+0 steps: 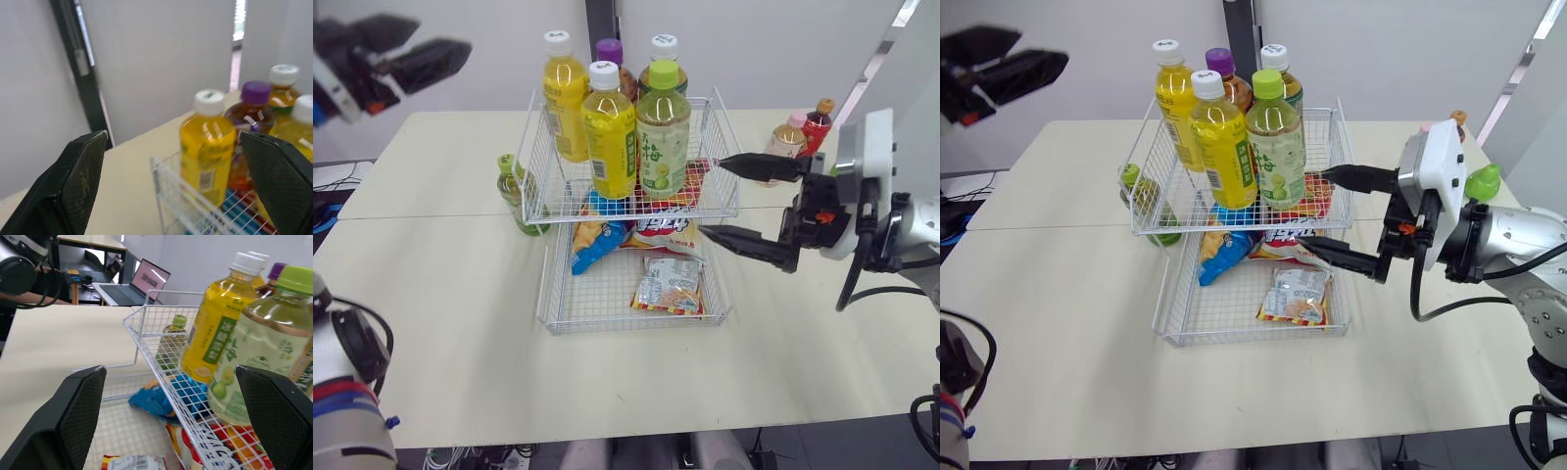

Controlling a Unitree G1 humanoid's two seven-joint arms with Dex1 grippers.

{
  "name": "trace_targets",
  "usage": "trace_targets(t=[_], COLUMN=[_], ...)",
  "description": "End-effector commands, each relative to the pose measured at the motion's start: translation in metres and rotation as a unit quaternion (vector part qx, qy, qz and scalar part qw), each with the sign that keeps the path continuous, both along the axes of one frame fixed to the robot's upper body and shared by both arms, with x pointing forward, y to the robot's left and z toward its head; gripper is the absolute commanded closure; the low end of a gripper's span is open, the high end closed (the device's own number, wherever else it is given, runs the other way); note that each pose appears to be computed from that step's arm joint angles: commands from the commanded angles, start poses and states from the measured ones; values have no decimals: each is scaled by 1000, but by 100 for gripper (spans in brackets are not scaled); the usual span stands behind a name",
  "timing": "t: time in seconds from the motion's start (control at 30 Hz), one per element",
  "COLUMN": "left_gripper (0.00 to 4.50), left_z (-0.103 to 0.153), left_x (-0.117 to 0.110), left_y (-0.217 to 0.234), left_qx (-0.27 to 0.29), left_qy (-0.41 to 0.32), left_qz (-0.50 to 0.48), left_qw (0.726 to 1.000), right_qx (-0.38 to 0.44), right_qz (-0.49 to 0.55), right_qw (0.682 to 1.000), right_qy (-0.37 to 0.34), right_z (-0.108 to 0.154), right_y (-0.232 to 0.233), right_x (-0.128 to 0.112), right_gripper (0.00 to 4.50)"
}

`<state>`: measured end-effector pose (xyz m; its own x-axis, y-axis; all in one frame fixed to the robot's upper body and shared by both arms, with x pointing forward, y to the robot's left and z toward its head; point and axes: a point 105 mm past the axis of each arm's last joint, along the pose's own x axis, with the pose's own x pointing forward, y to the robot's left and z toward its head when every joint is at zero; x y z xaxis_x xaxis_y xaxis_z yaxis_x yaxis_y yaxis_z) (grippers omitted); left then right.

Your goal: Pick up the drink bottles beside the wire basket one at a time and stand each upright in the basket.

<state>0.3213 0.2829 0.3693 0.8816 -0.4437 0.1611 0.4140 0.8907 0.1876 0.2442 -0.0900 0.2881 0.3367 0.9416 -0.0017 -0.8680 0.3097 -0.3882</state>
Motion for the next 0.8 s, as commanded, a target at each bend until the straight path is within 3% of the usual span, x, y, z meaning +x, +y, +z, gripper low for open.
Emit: trace_targets(t=[0.03, 0.23, 0.4, 0.67, 0.8], left_gripper=[2, 2, 2, 2, 2], left_z=[-9, -58, -84, -104, -109], left_x=[-15, -22, -22, -23, -13], left_y=[24, 36, 26, 26, 20], left_qx=[22, 26, 25, 40, 20], left_qy=[-31, 6, 13, 34, 35], left_qz=[53, 61, 57, 53, 49], left_qw=[998, 998, 998, 997, 998], right_qx=[8, 7, 2, -2, -11], right_qz=[13, 10, -1, -5, -8], right_qw=[1000, 1000, 1000, 1000, 1000], right_qy=[-13, -9, -14, -16, -19], right_z=[3, -8, -8, -12, -17], right_y=[8, 18, 15, 8, 10], right_x=[-9, -14, -11, -12, -14], right_gripper=[0, 0, 0, 0, 0])
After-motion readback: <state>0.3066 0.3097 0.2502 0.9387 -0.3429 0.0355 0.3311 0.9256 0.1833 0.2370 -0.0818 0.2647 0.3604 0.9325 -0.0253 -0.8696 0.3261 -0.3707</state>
